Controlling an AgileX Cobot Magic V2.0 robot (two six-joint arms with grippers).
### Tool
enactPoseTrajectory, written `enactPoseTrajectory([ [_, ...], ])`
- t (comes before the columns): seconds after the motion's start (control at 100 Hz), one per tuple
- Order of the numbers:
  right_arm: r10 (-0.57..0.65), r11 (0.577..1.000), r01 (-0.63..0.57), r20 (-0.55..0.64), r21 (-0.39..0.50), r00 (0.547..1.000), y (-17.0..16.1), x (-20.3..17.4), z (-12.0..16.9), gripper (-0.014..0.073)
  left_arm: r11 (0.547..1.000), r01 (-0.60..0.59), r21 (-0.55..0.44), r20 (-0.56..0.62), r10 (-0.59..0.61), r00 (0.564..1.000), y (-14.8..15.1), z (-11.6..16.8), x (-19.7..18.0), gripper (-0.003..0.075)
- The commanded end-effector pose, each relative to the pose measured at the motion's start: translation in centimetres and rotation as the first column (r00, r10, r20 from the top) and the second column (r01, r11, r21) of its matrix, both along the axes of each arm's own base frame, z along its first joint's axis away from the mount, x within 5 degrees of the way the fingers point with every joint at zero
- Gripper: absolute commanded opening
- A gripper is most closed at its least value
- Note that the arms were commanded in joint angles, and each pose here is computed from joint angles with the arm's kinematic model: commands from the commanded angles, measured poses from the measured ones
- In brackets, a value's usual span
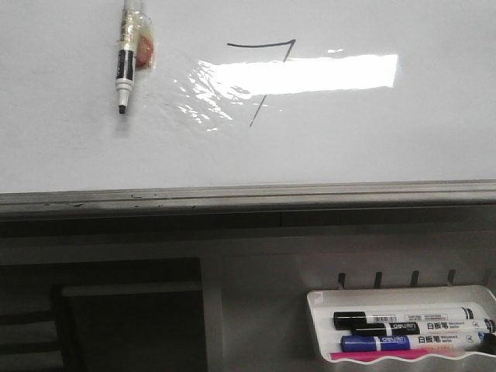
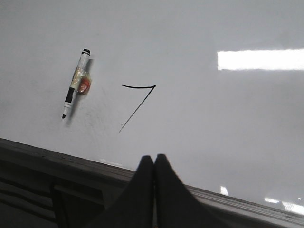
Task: Write number 7 on whiteboard
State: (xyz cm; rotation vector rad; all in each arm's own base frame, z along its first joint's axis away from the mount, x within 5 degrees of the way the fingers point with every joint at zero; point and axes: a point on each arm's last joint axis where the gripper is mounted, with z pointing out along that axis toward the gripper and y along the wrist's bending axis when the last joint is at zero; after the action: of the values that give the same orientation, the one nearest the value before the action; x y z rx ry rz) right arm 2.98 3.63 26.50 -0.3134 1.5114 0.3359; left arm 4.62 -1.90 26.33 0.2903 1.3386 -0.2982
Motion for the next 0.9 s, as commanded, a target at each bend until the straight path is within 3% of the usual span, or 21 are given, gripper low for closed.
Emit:
enactPoseTrajectory([
  [0.0,-0.041,0.999,0.038,0.070,0.039,0.997,-0.3,-0.4,1.2,-0.0053,0.992,-0.101,-0.077,0.031,0.103,0.994,0.5,0.2,0.5,-0.0020],
  [0.16,-0.041,0.999,0.038,0.070,0.039,0.997,-0.3,-0.4,1.2,-0.0053,0.966,-0.253,-0.059,-0.004,0.254,0.967,1.3,-1.8,0.8,-0.0020],
  [0.35,-0.041,0.999,0.038,0.070,0.039,0.997,-0.3,-0.4,1.2,-0.0053,0.943,-0.334,0.002,0.020,0.334,0.942,1.6,-4.0,0.5,-0.0020],
  [0.48,-0.041,0.999,0.038,0.070,0.039,0.997,-0.3,-0.4,1.2,-0.0053,0.935,-0.353,0.022,-0.030,0.353,0.935,1.7,-5.3,0.8,-0.0020],
  [0.89,-0.041,0.999,0.038,0.070,0.039,0.997,-0.3,-0.4,1.2,-0.0053,0.935,-0.353,0.021,-0.046,0.354,0.934,1.7,-5.4,0.8,-0.0020],
])
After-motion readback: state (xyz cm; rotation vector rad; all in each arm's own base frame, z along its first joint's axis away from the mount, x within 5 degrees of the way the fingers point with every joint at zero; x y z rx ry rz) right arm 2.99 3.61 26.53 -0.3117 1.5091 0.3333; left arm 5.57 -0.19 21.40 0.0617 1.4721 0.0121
